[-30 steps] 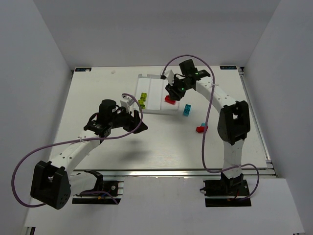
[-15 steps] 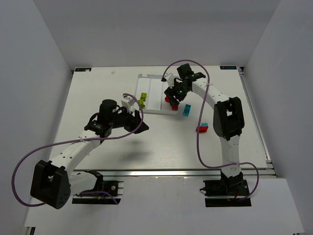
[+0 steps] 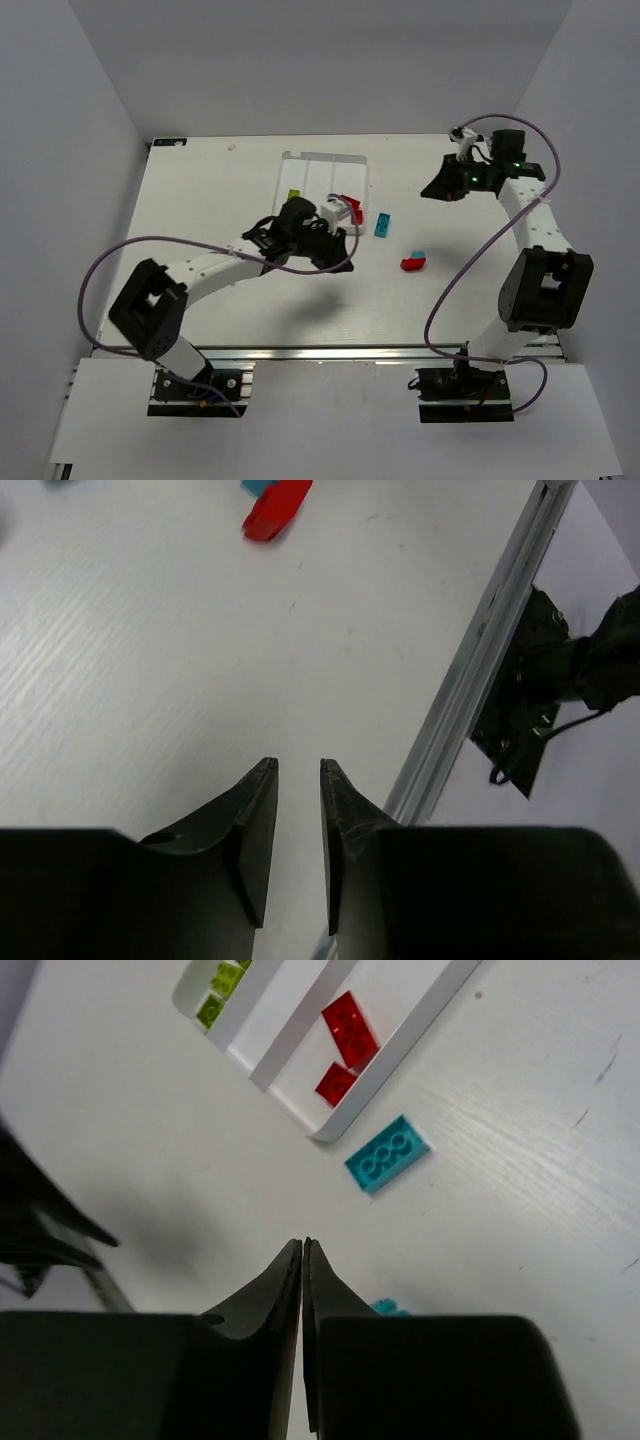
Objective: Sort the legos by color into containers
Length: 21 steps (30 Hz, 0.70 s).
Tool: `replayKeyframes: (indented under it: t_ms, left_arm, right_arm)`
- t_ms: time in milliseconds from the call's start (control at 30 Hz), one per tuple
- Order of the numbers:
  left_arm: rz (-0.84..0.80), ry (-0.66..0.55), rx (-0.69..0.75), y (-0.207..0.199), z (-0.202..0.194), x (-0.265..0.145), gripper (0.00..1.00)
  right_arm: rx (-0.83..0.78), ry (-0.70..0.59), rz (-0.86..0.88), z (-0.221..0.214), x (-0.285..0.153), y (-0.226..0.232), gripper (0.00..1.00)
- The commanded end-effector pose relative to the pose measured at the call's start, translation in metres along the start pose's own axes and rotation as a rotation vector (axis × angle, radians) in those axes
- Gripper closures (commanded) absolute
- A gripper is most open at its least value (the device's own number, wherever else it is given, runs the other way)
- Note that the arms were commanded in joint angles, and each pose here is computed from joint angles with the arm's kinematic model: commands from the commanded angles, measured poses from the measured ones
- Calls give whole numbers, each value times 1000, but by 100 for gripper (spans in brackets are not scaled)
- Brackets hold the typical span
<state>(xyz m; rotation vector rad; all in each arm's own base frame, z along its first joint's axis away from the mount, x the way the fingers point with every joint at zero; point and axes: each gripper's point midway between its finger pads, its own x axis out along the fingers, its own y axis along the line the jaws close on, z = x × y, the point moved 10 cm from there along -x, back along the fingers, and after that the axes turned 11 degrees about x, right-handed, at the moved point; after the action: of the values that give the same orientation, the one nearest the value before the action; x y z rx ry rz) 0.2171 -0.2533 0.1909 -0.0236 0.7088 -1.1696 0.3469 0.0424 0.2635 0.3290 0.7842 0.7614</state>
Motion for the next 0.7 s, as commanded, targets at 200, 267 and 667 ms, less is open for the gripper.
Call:
replayKeyframes:
  t_ms: [200,267,667]
  left_arm:
    - [37,95,395,-24,39,106,35]
    - [25,116,509,-24,33,125,30]
    - [183,75,699,-7,36,168,27]
  right_arm:
    - [110,-36,439,-55,-51,-17,11]
    - [81,-38,399,-55,-58,-21,11]
    - [17,-127,121,-55,-77,-17,11]
